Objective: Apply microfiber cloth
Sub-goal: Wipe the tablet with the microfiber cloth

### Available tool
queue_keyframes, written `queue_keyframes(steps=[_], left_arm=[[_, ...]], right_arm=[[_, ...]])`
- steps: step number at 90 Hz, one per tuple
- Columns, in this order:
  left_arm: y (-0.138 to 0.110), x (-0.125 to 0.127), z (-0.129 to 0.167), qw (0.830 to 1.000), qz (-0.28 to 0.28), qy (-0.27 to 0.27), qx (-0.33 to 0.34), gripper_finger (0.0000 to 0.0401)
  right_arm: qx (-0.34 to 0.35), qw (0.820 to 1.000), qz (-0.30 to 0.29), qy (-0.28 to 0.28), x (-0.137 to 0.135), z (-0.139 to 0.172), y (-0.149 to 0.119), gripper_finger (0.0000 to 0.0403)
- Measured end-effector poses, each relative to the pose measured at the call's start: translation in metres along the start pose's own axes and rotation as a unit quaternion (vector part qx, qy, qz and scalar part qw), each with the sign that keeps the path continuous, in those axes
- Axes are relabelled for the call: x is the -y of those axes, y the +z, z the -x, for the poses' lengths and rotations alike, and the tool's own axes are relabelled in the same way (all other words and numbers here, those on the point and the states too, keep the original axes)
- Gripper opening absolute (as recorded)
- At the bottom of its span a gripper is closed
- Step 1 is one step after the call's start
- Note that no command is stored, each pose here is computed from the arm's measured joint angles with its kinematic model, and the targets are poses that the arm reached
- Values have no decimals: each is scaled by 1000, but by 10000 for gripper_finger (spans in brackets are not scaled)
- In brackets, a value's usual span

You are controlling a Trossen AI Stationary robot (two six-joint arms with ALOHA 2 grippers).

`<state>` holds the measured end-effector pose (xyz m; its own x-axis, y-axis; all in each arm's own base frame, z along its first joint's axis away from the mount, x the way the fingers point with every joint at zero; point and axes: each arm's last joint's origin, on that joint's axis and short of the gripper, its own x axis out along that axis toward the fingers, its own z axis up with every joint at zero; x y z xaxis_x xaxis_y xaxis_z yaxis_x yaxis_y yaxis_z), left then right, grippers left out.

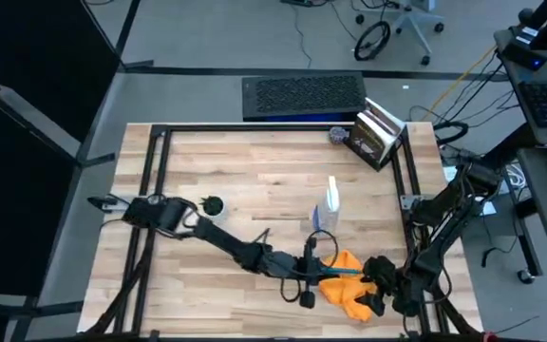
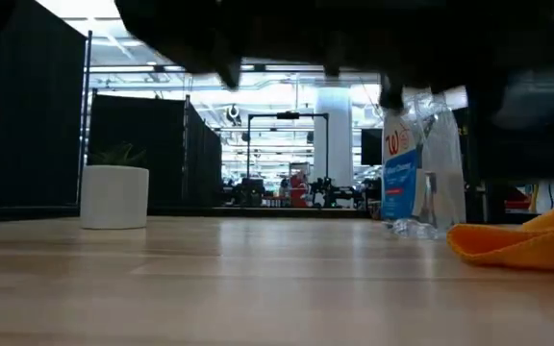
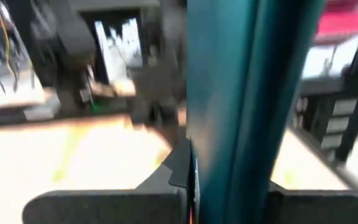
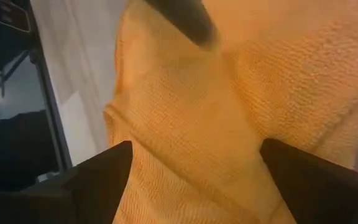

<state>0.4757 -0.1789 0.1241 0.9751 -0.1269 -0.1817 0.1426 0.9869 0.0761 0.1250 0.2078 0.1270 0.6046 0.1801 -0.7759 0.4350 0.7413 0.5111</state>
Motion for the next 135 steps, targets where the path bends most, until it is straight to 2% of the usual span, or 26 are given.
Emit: queue_keyframes(steps=[14, 38, 46, 55, 67, 78, 84, 94, 104, 111, 120, 125, 135], left_arm=[[-4, -4, -1, 999, 13, 10, -42, 6], [11, -5, 4, 999, -23, 19, -35, 6], [4, -11, 2, 998, -6, 22, -59, 6], [7, -14, 2, 998, 17, 23, -58, 6], [14, -9, 6, 998, -16, 20, -53, 6], [36, -6, 16, 998, 5, 16, -53, 6], [58, -3, 27, 999, 12, 17, -43, 6], [94, 9, 56, 997, 27, 29, -72, 6], [104, 15, 88, 983, 38, 44, -173, 6], [99, 14, 107, 963, 40, 59, -262, 6], [90, 9, 120, 937, 47, 59, -340, 6], [87, 6, 122, 928, 56, 35, -366, 6], [78, -2, 115, 906, 94, -62, -409, 6]], right_arm=[[-1, 1000, -2, 5, -4, 1, 0, 352], [0, 1000, 3, 2, -3, 1, 0, 352], [2, 1000, 8, 1, -3, 1, 1, 352], [3, 1000, 12, 0, -3, 1, 1, 352], [4, 1000, 13, -1, -3, 1, 1, 352], [4, 1000, 15, -1, -3, 1, 1, 352], [4, 1000, 15, -1, -3, 1, 1, 352], [4, 1000, 20, -1, -3, 1, 1, 352], [4, 1000, 31, -2, -3, 1, 1, 352], [9, 999, 35, -2, -2, 1, 1, 352], [19, 999, 38, -3, -2, 1, 2, 352], [20, 999, 38, -3, -3, 0, 3, 352], [21, 999, 30, -3, -3, 0, 3, 352]])
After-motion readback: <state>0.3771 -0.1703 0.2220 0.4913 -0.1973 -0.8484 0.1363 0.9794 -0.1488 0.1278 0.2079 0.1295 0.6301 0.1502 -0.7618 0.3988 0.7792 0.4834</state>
